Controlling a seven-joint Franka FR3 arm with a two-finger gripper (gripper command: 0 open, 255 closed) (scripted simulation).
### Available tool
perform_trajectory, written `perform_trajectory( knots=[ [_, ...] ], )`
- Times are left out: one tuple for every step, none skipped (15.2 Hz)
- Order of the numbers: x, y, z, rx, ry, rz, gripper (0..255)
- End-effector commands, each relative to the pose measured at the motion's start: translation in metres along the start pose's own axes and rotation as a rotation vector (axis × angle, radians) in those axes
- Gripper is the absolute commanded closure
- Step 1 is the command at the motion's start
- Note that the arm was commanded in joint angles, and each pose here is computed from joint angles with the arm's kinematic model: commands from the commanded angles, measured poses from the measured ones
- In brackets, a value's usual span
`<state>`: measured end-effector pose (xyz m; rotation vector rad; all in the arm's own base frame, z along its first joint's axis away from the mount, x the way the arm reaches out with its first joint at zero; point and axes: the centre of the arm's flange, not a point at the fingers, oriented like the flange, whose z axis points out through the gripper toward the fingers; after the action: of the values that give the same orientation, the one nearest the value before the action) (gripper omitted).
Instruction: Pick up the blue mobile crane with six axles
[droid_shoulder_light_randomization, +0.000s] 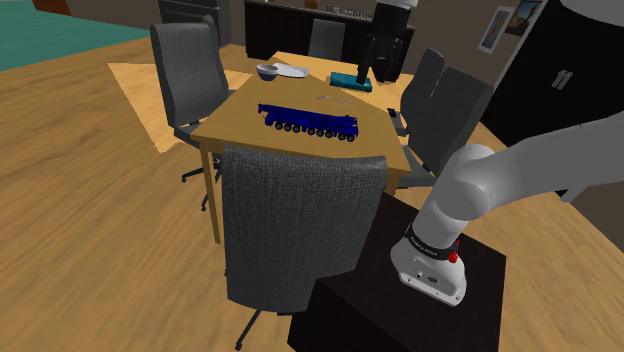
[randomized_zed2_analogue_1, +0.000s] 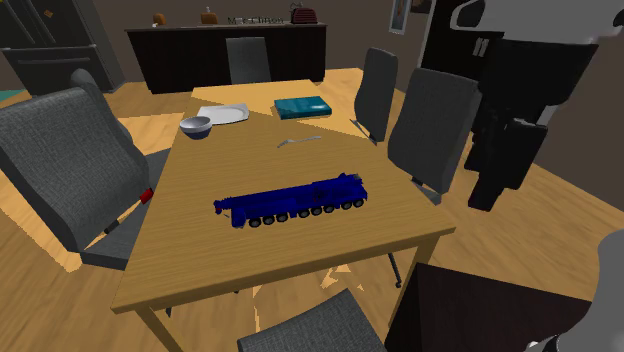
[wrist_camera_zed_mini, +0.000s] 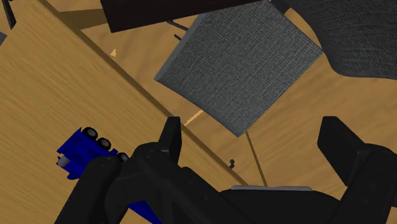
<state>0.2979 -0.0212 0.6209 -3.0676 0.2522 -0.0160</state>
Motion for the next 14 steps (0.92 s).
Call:
perform_trajectory(
  knots=[
    [0.000, 0.000, 0.000, 0.000, 0.000, 0.000, 0],
    [0.008, 0.009, 0.006, -0.002, -0.003, -0.018, 0],
    [0.016, 0.017, 0.012, -0.004, -0.006, -0.035, 0],
    [0.025, 0.026, 0.018, -0.006, -0.009, -0.053, 0],
    [0.033, 0.034, 0.024, -0.008, -0.012, -0.071, 0],
    [0.042, 0.042, 0.030, -0.009, -0.014, -0.088, 0],
    [0.051, 0.050, 0.035, -0.011, -0.017, -0.106, 0],
    [0.060, 0.058, 0.041, -0.013, -0.020, -0.124, 0],
    [0.069, 0.066, 0.047, -0.015, -0.023, -0.142, 0],
    [0.078, 0.073, 0.053, -0.017, -0.026, -0.159, 0],
    [0.087, 0.081, 0.059, -0.019, -0.029, -0.177, 0],
    [0.096, 0.088, 0.065, -0.021, -0.032, -0.195, 0],
    [0.106, 0.095, 0.071, -0.023, -0.035, -0.212, 0],
    [0.115, 0.102, 0.077, -0.025, -0.038, -0.230, 0]
  ],
)
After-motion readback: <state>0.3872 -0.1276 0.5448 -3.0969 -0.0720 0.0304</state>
